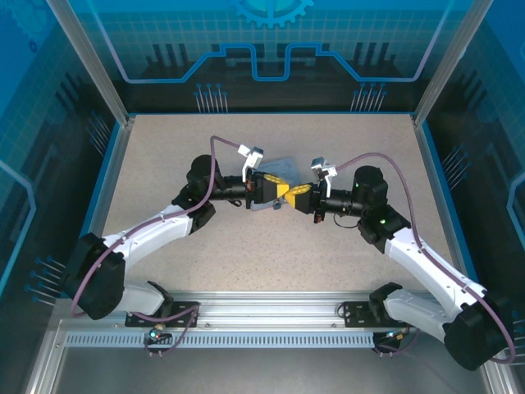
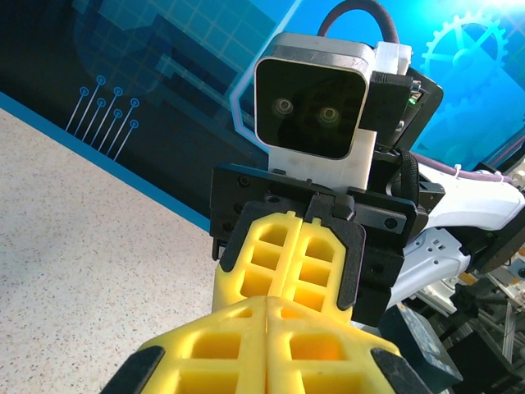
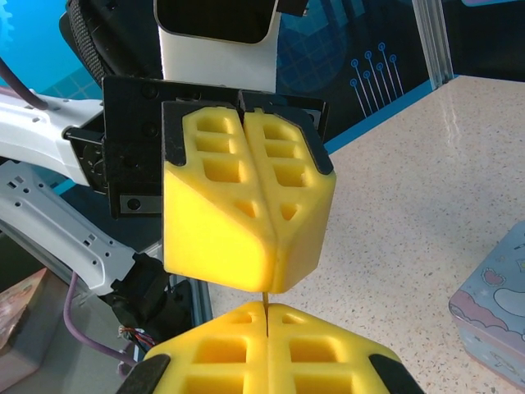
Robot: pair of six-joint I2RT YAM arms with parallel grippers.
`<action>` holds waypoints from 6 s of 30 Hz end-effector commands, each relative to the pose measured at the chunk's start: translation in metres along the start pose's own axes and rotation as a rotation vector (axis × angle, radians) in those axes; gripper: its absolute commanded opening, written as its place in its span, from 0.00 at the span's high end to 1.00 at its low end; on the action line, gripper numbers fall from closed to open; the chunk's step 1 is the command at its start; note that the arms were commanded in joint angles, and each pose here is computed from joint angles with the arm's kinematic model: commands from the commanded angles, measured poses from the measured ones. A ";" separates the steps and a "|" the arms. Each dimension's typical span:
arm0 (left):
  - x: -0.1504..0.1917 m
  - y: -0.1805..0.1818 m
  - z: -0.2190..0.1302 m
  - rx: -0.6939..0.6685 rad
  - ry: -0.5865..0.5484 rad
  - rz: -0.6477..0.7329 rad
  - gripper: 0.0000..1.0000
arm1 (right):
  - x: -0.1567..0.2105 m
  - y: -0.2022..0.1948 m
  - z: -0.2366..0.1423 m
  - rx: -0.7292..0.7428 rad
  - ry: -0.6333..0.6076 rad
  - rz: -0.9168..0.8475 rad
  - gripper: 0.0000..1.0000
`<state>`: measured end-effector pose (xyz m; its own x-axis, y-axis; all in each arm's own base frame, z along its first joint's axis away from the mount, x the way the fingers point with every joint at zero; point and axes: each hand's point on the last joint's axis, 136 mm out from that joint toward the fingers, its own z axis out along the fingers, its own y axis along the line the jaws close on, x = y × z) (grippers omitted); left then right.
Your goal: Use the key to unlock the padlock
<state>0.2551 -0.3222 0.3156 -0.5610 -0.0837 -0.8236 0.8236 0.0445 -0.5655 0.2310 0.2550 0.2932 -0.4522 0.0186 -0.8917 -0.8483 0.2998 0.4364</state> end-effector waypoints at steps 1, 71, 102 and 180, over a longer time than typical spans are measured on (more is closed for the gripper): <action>-0.002 -0.013 0.004 0.040 0.015 0.046 0.92 | -0.011 -0.001 0.001 0.026 -0.027 -0.005 0.99; -0.072 -0.030 0.009 -0.078 -0.435 0.061 1.00 | -0.068 0.022 -0.020 -0.144 -0.356 0.003 0.67; -0.074 -0.026 0.007 -0.107 -0.445 0.071 1.00 | -0.050 0.012 -0.020 -0.094 -0.320 0.051 0.88; 0.107 0.143 -0.046 -0.617 -0.191 -0.437 0.24 | 0.089 -0.156 0.002 0.405 0.265 0.499 1.00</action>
<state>0.3025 -0.2775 0.1556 -0.7427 -0.3258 -0.5849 0.3656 0.5346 -0.7620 0.3084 0.2055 0.1359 -0.8518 0.0089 -0.5237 -0.3802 0.6774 0.6298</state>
